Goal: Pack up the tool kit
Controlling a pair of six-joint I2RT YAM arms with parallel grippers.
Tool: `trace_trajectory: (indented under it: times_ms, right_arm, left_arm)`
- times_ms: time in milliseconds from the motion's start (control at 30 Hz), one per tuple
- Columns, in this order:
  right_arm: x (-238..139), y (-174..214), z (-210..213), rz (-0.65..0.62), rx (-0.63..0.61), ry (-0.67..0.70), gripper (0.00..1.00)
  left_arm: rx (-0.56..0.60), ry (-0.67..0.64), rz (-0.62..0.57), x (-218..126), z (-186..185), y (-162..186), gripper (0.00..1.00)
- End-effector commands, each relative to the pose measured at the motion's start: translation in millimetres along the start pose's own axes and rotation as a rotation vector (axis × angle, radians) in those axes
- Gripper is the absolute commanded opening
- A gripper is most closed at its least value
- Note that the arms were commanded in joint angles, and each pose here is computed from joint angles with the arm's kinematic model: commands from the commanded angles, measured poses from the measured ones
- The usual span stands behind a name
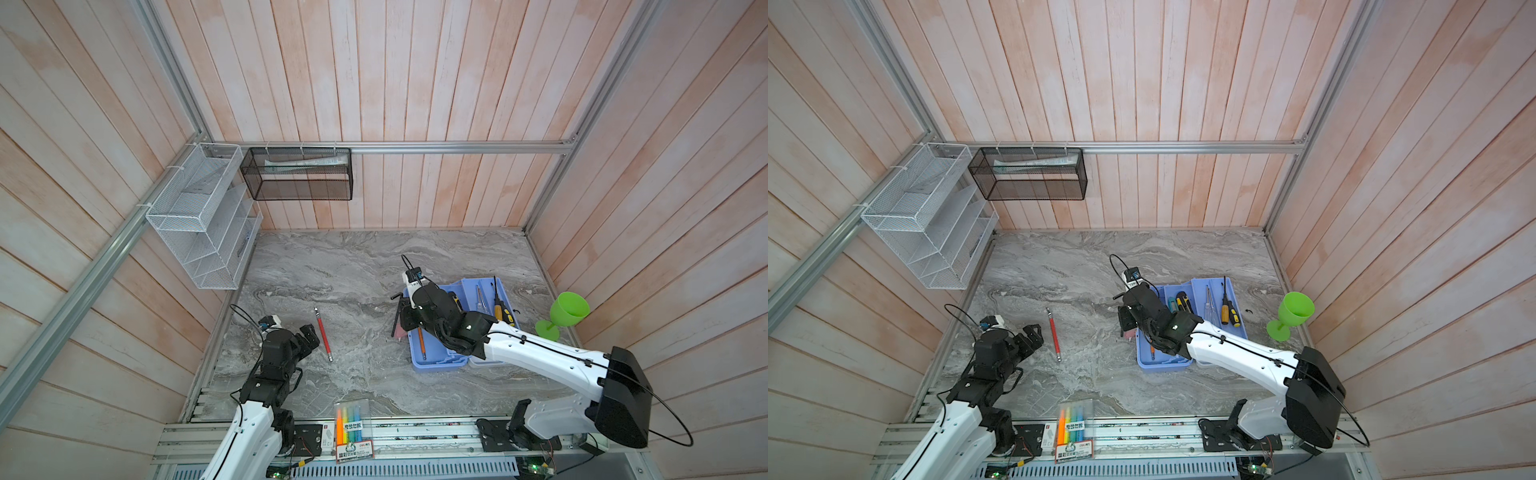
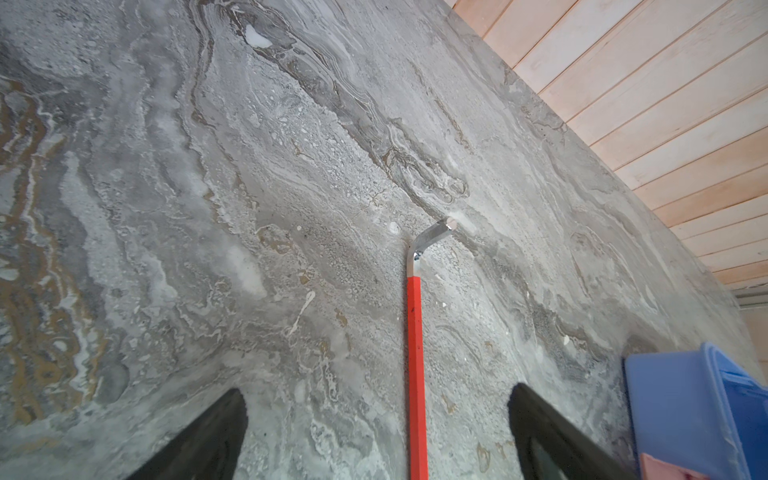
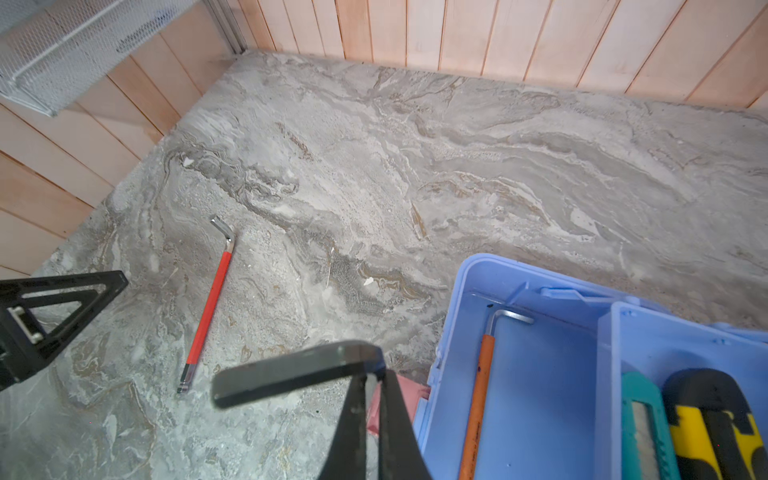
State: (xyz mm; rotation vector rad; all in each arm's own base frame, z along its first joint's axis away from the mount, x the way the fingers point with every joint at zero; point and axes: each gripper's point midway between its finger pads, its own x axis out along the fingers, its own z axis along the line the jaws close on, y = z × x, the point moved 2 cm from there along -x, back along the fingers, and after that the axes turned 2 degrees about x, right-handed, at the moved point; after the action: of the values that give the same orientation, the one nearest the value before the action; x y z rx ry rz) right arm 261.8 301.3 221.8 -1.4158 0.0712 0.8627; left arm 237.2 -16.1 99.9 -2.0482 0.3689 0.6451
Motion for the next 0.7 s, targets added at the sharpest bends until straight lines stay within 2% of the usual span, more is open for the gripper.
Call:
trace_trajectory:
  times_ms: [0, 300, 400, 500, 600, 667]
  right_arm:
    - [-15, -23, 0, -0.1, 0.027, 0.002, 0.0]
    - [-44, -41, -4, -0.161, 0.037, -0.002, 0.0]
    - [-37, -30, 3, -0.096, -0.013, -0.037, 0.0]
    - [-25, -15, 15, 0.017, -0.118, -0.077, 0.0]
    - [-9, -1, 27, 0.102, -0.221, -0.137, 0.23]
    - [8, 8, 33, 0.162, -0.289, -0.152, 0.29]
  left_arm:
    - [0.016, 0.02, -0.011, 0, -5, -3, 1.0]
    - [0.018, 0.019, -0.013, -1, -5, -3, 1.0]
    - [0.018, 0.019, -0.012, 0, -5, -3, 1.0]
    - [0.018, 0.019, -0.013, -1, -5, -3, 1.0]
    - [0.019, 0.02, -0.014, -1, -5, -3, 1.0]
    - [0.018, 0.019, -0.012, -1, -5, -3, 1.0]
